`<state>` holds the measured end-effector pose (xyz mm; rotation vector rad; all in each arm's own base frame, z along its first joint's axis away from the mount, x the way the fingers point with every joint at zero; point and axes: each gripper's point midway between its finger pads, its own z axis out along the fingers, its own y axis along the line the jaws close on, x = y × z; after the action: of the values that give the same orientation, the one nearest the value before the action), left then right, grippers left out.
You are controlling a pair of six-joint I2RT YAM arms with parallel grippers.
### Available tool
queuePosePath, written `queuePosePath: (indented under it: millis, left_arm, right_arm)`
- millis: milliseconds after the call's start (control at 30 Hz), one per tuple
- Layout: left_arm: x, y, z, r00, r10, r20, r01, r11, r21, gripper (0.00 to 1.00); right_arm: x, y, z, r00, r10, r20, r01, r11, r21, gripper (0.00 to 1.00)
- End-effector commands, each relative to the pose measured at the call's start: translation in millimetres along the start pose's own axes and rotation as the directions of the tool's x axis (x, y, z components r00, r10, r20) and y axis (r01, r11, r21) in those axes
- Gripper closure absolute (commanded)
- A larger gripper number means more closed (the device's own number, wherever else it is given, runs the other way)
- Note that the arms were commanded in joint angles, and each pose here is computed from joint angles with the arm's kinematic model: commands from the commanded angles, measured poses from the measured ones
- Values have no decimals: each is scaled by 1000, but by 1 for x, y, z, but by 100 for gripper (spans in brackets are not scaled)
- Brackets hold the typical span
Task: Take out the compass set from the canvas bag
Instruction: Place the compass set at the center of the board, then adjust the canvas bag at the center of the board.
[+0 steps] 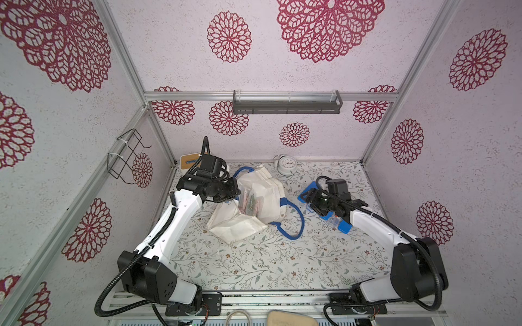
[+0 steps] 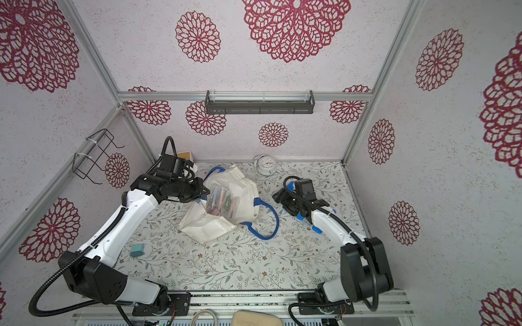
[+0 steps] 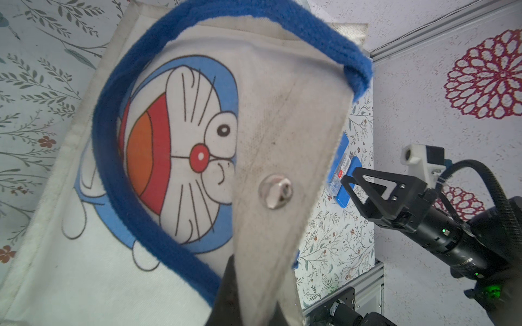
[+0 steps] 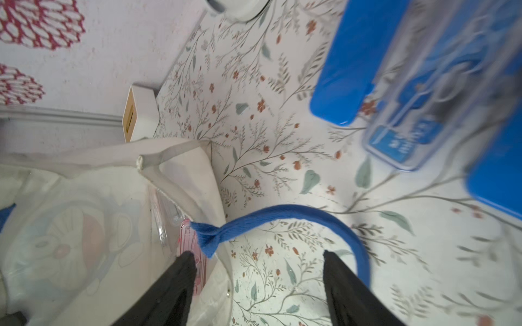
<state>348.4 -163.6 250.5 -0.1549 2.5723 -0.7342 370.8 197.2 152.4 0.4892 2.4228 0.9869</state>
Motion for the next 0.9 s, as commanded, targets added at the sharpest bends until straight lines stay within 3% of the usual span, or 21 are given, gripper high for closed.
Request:
queuePosePath:
  millis: [0,233,300,400,467,533,567,700,867]
  left_arm:
    - [-12,-14,-9,999,32,37,-33,998,47,100]
    - [-9,-11,-13,999,34,41,-35,999,35,100]
    - [-8,-11,-14,999,32,39,-33,999,29,100]
    - [-8,-8,-17,999,27,42,-27,1000,9,99]
    - [-7,-3,-22,999,17,43,-16,999,-28,77]
    - [-7,7,-30,999,-3,50,8,995,-96,51]
    - [-6,12,-34,999,-13,51,19,991,-130,45]
    - [5,37,-64,995,-66,68,83,954,-287,28]
    - [36,45,-100,985,-134,107,163,924,-347,22]
  right_arm:
    - [7,43,18,999,-30,-30,26,991,-128,25]
    - [26,41,72,992,-12,-124,1,996,-88,27]
    - [29,39,82,991,13,-133,-25,996,-90,35]
    - [31,46,85,991,31,-131,-45,993,-108,63]
    - [33,51,83,991,29,-127,-43,993,-108,78]
    - [37,55,78,992,30,-120,-43,993,-109,86]
    - [39,58,75,993,31,-116,-45,993,-114,88]
    - [48,69,63,995,34,-98,-47,989,-138,93]
    - [63,94,53,994,21,-105,-40,982,-186,95]
